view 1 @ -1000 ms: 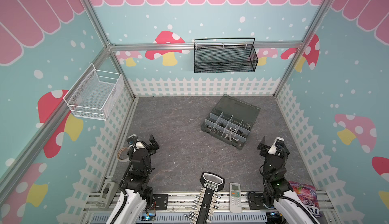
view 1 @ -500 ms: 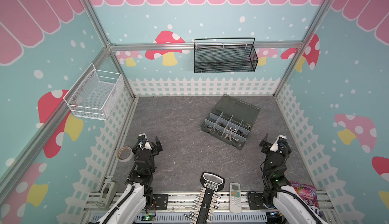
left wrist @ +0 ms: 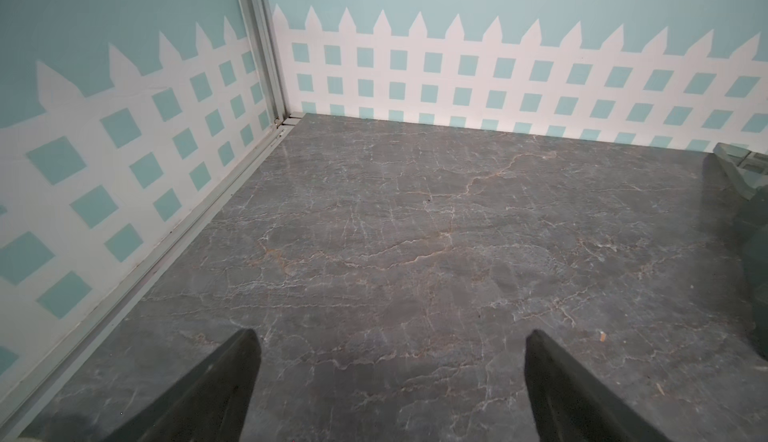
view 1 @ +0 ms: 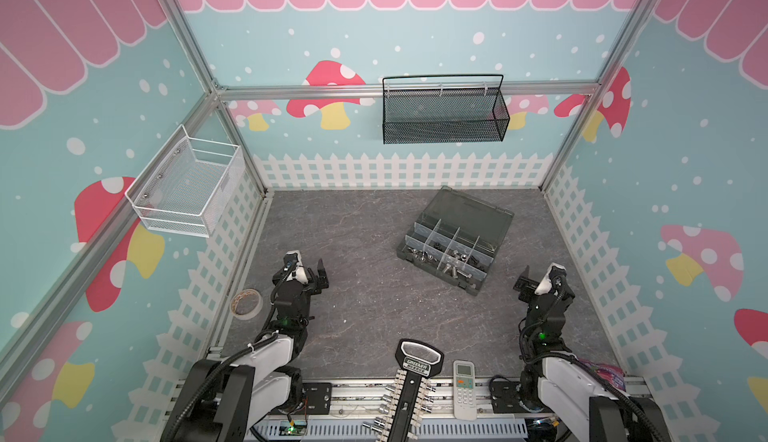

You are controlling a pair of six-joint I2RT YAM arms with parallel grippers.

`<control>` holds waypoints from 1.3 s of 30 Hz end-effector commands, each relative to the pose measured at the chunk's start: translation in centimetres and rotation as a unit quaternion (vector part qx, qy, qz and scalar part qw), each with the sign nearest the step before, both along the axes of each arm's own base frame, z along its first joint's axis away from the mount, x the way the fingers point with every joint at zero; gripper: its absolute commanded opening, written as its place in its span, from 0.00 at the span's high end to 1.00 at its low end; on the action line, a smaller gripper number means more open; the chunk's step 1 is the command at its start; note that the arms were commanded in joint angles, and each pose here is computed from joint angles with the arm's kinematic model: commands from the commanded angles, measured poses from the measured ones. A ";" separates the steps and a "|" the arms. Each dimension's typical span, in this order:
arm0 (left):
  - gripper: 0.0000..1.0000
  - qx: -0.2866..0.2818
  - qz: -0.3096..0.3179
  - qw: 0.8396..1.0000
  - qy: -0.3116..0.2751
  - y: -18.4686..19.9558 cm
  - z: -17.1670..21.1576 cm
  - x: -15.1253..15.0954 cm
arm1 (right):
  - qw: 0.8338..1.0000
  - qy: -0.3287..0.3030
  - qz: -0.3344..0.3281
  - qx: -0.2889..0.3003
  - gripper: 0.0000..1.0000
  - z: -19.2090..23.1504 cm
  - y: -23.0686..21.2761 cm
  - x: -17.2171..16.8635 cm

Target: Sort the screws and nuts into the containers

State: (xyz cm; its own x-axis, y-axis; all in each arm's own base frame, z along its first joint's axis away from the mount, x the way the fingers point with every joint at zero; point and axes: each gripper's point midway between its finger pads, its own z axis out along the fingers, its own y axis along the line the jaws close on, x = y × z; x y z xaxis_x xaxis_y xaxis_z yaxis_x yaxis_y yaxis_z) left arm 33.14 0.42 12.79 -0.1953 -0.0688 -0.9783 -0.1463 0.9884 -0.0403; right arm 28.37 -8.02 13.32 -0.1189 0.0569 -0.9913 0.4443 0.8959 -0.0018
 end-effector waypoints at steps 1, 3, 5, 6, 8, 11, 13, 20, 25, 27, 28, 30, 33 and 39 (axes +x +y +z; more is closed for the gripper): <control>0.00 -0.002 -0.028 0.998 -0.057 -0.9 2.9 1.8 | 0.999 -0.038 0.014 0.007 0.02 1.9 0.2 0.9; 0.00 0.007 -0.035 0.998 -0.051 -1.1 2.8 2.4 | 0.999 -0.038 0.014 0.007 0.02 1.9 0.1 1.0; 0.00 0.009 -0.035 0.998 -0.042 -1.0 2.6 2.8 | 0.999 -0.037 0.015 0.008 0.02 1.8 0.1 1.1; 0.00 0.009 -0.035 0.998 -0.042 -0.9 2.6 3.0 | 0.999 -0.035 0.014 0.008 0.02 1.6 0.0 1.1; 0.00 0.010 -0.036 0.998 -0.044 -0.7 2.4 3.1 | 0.999 -0.032 0.013 0.009 0.02 1.4 -0.1 1.3; 0.00 -0.002 -0.033 0.997 -0.064 0.0 2.3 3.5 | 0.999 -0.031 0.017 0.012 0.02 1.2 0.0 1.7; 0.00 -0.009 -0.036 0.997 -0.061 0.3 1.4 3.9 | 0.999 -0.028 0.024 0.012 0.02 1.0 0.1 2.0; 0.00 -0.028 -0.060 0.997 -0.029 0.3 -0.1 5.4 | 0.997 -0.045 0.055 0.000 0.02 1.6 1.0 3.1; 0.00 -0.036 -0.117 0.992 0.015 -1.0 -1.2 6.8 | 0.995 -0.043 0.085 -0.020 0.02 1.1 1.7 4.4; 0.00 -0.039 -0.121 0.992 0.009 -1.0 -0.9 6.6 | 0.994 -0.045 0.093 -0.022 0.02 1.0 1.9 4.7; 0.00 -0.039 -0.122 0.992 0.010 -1.1 -0.9 6.8 | 0.994 -0.039 0.099 -0.022 0.02 0.9 2.1 4.7; 0.00 -0.038 -0.121 0.992 0.015 -1.0 -1.1 6.8 | 0.993 -0.056 0.104 -0.026 0.02 1.9 2.2 5.2; 0.00 -0.038 -0.121 0.992 0.015 -1.0 -1.1 6.8 | 0.986 -0.057 0.150 -0.044 0.02 2.0 3.7 5.6; 0.00 -0.037 -0.120 0.992 0.011 -1.0 -0.9 6.7 | 0.965 -0.010 0.253 -0.066 0.02 0.1 7.0 8.1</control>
